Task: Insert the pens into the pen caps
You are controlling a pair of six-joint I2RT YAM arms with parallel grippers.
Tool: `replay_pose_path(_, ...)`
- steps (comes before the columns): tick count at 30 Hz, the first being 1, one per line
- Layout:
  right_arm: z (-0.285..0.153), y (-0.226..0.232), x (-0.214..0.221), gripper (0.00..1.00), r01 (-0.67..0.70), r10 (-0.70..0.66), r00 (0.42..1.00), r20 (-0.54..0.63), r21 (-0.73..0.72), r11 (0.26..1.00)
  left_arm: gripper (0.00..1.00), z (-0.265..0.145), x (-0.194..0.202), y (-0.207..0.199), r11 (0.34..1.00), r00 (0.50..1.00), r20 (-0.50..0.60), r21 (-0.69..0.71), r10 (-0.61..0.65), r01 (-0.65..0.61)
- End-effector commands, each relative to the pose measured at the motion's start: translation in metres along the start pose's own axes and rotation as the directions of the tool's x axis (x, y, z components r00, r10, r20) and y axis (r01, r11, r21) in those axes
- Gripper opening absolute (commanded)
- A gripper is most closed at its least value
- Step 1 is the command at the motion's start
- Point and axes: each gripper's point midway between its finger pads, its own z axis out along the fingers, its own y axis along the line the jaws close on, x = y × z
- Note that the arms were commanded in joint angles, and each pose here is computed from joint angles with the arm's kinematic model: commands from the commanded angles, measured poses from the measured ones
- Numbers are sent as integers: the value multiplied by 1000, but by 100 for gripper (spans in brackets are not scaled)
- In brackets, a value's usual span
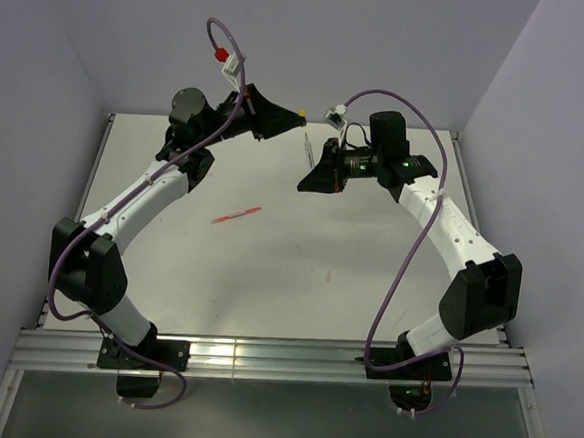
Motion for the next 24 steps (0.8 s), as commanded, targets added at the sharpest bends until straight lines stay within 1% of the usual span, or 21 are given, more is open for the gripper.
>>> replay_pose_path(1, -8, 19, -20, 0, 85, -85, 995, 44, -6, 996, 0, 4, 8, -11, 999, 1000, -13, 38, 11, -10)
replay_pose_path(8, -10, 23, -20, 0, 93, -92, 995, 46, -12, 996, 0, 7, 18, 1, 1000, 999, -34, -9, -3, 3)
replay_pose_path(12, -11, 24, -19, 0, 97, -97, 994, 46, -9, 995, 0, 8, 16, 7, 999, 1000, -25, -32, 7, -8)
replay_pose_path(24, -12, 21, -10, 0, 94, -94, 995, 38, 4, 996, 0, 11, 8, 7, 999, 999, -14, -33, 34, -35)
